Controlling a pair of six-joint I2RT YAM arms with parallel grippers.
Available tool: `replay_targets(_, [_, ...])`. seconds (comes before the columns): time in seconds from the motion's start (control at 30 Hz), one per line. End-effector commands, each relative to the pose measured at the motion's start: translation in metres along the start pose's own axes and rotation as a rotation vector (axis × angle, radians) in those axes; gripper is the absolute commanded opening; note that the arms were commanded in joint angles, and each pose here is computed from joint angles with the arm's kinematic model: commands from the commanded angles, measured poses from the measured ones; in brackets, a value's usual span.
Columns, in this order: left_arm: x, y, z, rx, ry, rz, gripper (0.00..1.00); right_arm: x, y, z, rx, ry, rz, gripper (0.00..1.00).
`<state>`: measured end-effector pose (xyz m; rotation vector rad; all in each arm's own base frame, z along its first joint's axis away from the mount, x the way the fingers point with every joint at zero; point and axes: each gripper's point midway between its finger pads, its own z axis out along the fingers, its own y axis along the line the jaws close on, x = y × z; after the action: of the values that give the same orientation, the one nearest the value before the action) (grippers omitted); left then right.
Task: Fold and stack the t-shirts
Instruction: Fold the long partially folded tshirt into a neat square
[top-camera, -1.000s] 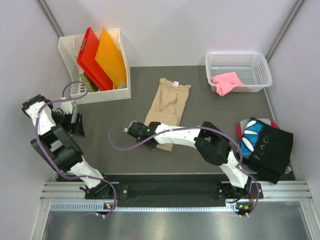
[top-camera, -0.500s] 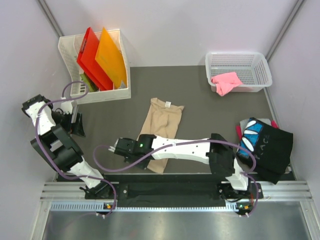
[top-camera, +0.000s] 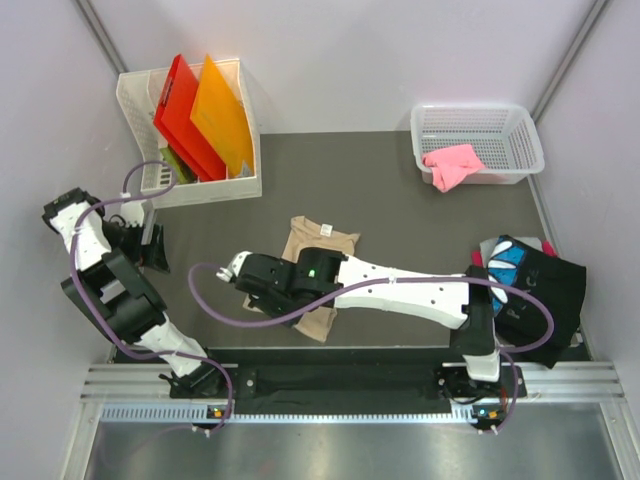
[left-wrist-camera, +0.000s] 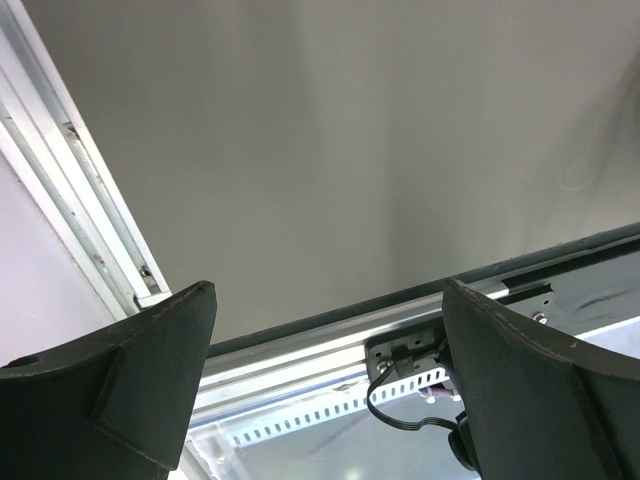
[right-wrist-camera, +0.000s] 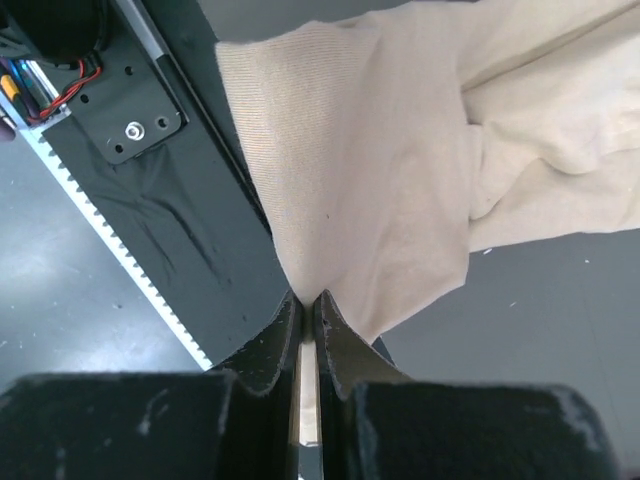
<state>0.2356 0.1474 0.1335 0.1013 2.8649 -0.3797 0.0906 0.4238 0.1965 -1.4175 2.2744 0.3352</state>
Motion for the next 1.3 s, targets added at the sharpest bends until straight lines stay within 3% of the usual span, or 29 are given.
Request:
replay_targets(0.0, [0.014, -0.03, -0.017, 0.095, 0.049, -0.028, 0.99, -0.029, -0.031, -0.023, 0.051, -0.107, 0.057, 0.0])
replay_targets(0.5, [0.022, -0.032, -0.011, 0.108, 0.071, -0.031, 0.99, -0.071, -0.152, 0.001, 0.22, -0.194, 0.204, 0.0])
replay_targets(1.27, [0.048, -0.043, -0.003, 0.133, 0.131, 0.011, 0.99, -0.035, -0.312, 0.106, 0.337, -0.088, 0.404, 0.0])
